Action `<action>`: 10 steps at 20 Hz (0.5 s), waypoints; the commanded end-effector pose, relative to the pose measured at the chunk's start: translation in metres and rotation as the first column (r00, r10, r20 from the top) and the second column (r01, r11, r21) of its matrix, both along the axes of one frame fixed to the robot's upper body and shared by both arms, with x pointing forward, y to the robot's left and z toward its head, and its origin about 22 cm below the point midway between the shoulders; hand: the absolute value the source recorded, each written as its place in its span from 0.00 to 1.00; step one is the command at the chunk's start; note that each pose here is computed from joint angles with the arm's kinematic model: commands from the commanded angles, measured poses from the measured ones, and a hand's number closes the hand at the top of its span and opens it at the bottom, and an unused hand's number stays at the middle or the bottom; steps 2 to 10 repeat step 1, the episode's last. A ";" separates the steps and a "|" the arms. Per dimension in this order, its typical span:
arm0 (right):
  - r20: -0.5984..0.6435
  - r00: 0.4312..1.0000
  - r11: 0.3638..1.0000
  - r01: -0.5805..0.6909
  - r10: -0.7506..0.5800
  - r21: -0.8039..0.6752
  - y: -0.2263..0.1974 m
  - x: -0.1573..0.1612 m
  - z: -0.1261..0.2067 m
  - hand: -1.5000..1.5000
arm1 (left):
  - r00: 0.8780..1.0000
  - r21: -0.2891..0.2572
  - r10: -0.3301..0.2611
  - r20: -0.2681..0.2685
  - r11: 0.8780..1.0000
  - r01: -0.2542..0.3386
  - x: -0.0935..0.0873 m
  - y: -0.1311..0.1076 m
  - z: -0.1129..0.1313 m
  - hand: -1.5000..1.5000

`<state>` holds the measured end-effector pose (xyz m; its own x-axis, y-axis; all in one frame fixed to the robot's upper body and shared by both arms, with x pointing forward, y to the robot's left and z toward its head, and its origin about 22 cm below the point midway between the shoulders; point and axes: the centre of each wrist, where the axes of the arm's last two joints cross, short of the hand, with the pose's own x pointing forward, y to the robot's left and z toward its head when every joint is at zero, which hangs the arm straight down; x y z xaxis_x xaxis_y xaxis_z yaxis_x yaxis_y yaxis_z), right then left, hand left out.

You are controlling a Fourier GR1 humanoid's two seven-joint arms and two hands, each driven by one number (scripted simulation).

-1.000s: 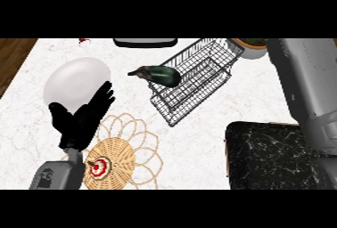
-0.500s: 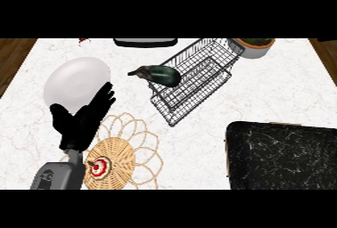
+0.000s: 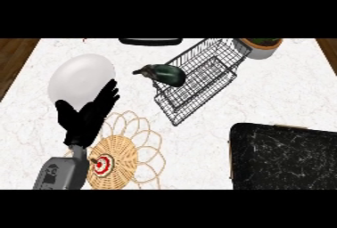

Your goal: Pick the eggplant from the tray and place it in the tiered basket

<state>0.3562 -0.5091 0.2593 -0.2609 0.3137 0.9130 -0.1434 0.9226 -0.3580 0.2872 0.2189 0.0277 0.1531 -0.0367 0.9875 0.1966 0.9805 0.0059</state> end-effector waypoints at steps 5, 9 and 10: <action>0.028 1.000 1.000 -0.002 0.002 0.016 -0.034 -0.029 0.007 0.00 | 1.000 0.016 -0.021 0.003 1.000 0.021 0.010 -0.014 0.018 0.50; 0.028 1.000 1.000 -0.002 0.002 0.016 -0.034 -0.029 0.007 0.00 | 1.000 0.016 -0.021 0.003 1.000 0.021 0.010 -0.014 0.018 0.50; 0.028 1.000 1.000 -0.002 0.002 0.016 -0.034 -0.029 0.007 0.00 | 1.000 0.016 -0.021 0.003 1.000 0.021 0.010 -0.014 0.018 0.50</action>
